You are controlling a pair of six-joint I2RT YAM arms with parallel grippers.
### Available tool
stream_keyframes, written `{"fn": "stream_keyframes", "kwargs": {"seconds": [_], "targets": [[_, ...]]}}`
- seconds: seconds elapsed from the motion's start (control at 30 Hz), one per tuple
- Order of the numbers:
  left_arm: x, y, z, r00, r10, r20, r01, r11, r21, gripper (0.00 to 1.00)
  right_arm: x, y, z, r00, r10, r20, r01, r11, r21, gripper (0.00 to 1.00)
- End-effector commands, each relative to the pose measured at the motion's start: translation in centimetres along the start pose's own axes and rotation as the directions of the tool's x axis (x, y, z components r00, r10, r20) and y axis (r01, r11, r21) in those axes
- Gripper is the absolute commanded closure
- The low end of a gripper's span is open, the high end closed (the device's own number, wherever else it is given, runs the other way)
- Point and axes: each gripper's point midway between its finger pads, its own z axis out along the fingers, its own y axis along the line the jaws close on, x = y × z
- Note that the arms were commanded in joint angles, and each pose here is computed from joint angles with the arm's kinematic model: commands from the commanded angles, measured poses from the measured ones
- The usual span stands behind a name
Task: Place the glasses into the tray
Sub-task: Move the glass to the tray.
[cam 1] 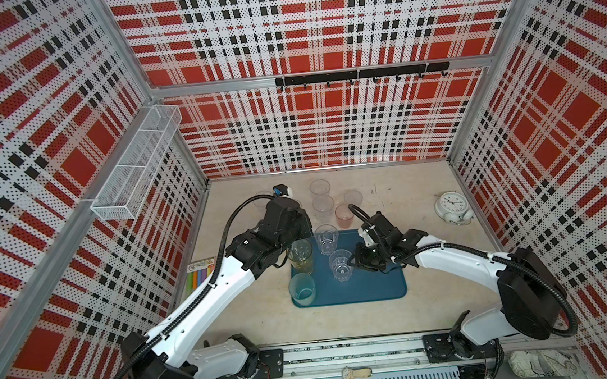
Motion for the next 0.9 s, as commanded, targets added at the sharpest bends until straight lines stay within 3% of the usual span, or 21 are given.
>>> {"fn": "stream_keyframes", "kwargs": {"seconds": [0.0,0.2,0.5,0.7,0.87], "targets": [[-0.6,0.3,-0.3,0.999,-0.001,0.033,0.001,1.000,0.008,0.75,-1.7,2.7,1.0,0.994,0.058,0.087,-0.054,0.997,-0.055,0.68],[-0.8,1.0,-0.5,0.999,-0.008,0.044,0.008,1.000,0.001,0.74,-3.0,4.0,2.2,0.982,0.091,0.164,-0.081,0.994,-0.069,0.69],[-0.7,2.4,-0.6,0.998,-0.024,0.053,0.025,1.000,-0.013,0.74,-4.7,4.3,1.1,0.957,0.062,0.284,-0.058,0.998,-0.023,0.70],[-1.4,4.5,-1.0,0.996,-0.038,0.084,0.042,0.998,-0.056,0.74,-4.1,4.7,-0.3,0.965,-0.009,0.263,0.009,1.000,-0.002,0.65],[-2.5,9.2,-1.1,0.985,-0.089,0.145,0.112,0.982,-0.154,0.68,-2.0,4.8,-2.2,0.969,-0.024,0.247,0.032,0.999,-0.028,0.58]]}}
